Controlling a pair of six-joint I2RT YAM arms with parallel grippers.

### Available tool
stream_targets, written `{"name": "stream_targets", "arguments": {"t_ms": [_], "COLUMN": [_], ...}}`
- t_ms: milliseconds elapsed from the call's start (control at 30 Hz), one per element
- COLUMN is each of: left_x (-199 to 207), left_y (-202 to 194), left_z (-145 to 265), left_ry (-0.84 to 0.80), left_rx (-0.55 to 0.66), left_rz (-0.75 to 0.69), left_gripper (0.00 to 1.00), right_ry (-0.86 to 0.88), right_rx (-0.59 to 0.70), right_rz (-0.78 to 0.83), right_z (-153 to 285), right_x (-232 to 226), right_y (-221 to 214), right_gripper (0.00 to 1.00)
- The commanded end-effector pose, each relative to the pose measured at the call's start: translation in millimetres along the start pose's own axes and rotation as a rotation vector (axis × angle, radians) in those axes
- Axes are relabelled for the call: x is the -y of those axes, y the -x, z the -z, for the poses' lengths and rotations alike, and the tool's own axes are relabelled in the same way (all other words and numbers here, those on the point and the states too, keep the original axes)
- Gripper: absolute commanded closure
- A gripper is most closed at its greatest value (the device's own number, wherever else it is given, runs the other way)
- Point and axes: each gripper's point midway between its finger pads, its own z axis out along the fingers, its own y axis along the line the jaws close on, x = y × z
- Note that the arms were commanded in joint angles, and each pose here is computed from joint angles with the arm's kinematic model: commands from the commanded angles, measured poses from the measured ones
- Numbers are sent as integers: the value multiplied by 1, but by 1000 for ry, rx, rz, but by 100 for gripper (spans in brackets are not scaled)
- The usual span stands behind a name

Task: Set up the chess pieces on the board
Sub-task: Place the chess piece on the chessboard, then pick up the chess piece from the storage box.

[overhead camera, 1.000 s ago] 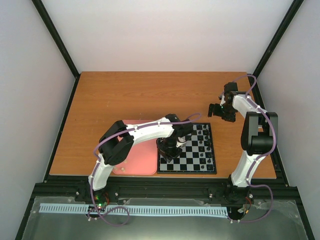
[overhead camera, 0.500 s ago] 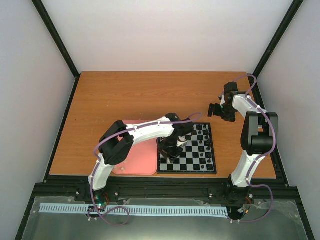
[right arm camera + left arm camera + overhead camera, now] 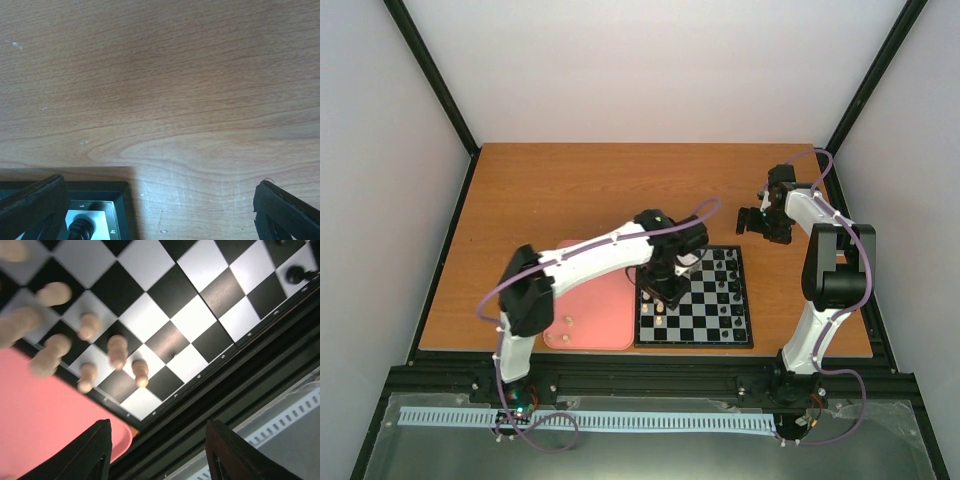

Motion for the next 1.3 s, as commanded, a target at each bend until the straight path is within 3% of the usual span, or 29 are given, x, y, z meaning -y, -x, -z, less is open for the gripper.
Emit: {"name": "stream_targets", "arguments": {"t_ms": [0, 167, 300, 567, 967, 1100, 1267], "left_x": [-32, -129, -164, -174, -184, -185, -185], "left_y": [-17, -84, -131, -156, -146, -145, -145], "left_z": [58, 54, 39, -17, -52, -56, -58], "left_ry": [79, 104, 106, 100, 88, 86, 85], "left_rx": [165, 195, 208, 99, 36, 20, 8], "left_rz": [167, 608, 771, 852, 839, 842, 839], "left_gripper": [46, 47, 49, 49, 53, 58, 73], "right_ry": [-17, -12, -12, -15, -16, -14, -11], "right_rx": [7, 4, -1, -4, -7, -11, -16], "right_rz": [17, 17, 17, 20, 20, 19, 19], "right_z": [2, 1, -1, -2, -2, -4, -7], "right_x": [0, -1, -1, -1, 0, -1, -1], "right_y": [3, 3, 4, 2, 0, 0, 1], "right_gripper": [0, 0, 0, 0, 0, 0, 0]}}
